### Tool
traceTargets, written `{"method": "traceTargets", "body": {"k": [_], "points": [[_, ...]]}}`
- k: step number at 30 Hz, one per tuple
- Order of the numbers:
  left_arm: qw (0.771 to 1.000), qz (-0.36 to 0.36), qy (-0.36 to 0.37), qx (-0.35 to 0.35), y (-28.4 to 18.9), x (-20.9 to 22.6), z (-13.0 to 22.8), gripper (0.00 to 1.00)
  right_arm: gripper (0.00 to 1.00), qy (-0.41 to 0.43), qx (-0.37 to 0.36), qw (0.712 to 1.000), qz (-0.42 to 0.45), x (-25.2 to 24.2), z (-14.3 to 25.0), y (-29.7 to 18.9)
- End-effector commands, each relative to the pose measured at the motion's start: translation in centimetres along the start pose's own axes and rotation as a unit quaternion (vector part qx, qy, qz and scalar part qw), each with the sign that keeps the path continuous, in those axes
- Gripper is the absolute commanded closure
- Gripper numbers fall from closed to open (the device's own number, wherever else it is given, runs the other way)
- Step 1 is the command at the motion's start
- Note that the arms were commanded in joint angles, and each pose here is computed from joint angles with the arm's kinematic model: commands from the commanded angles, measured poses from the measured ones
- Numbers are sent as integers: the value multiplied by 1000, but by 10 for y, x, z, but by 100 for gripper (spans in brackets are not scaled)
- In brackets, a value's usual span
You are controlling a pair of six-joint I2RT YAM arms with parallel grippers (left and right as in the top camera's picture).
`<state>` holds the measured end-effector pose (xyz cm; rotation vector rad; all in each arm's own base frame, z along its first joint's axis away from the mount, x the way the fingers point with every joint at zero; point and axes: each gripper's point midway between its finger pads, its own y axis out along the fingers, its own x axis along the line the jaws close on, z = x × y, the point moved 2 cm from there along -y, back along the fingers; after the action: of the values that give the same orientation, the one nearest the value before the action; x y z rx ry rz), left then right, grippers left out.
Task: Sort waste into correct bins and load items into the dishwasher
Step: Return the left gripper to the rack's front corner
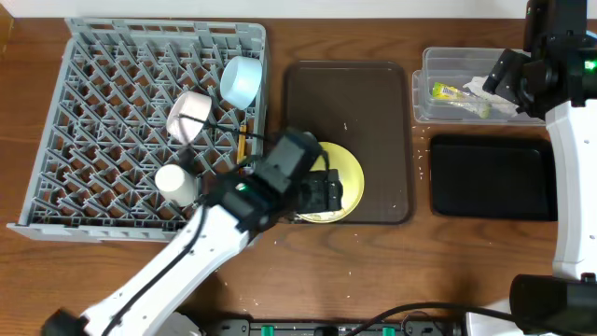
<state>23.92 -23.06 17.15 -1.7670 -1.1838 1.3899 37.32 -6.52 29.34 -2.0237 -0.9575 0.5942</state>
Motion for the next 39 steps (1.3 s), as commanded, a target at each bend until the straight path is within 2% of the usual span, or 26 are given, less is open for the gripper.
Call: {"method": "traceTargets", "body": {"k": [1,6,11,17,21,25,32,39], "points": [[999,-20,42,2,12,-1,-2,11,1,-6,-4,1000,10,-3,-1,0],[997,-34,65,23,27,1,3,11,1,-6,-4,1000,10,-3,-1,0],[998,-21,67,6,17,-7,-4,11,1,-6,-4,1000,10,-3,-1,0],[994,-28,61,-84,-26,-10,-36,11,1,-6,-4,1000,10,-3,-1,0],[982,-83,33,-168,-70,20,-59,11,1,-6,-4,1000,10,-3,-1,0],[960,-165,-13,-225,-112,70,-68,11,1,-6,-4,1000,10,-3,-1,0],[933,-247,-108,-240,-163,142,-53,10,1,-6,-4,1000,10,-3,-1,0],[899,-303,-204,-243,-192,196,-38,10,1,-6,-4,1000,10,-3,-1,0]]}}
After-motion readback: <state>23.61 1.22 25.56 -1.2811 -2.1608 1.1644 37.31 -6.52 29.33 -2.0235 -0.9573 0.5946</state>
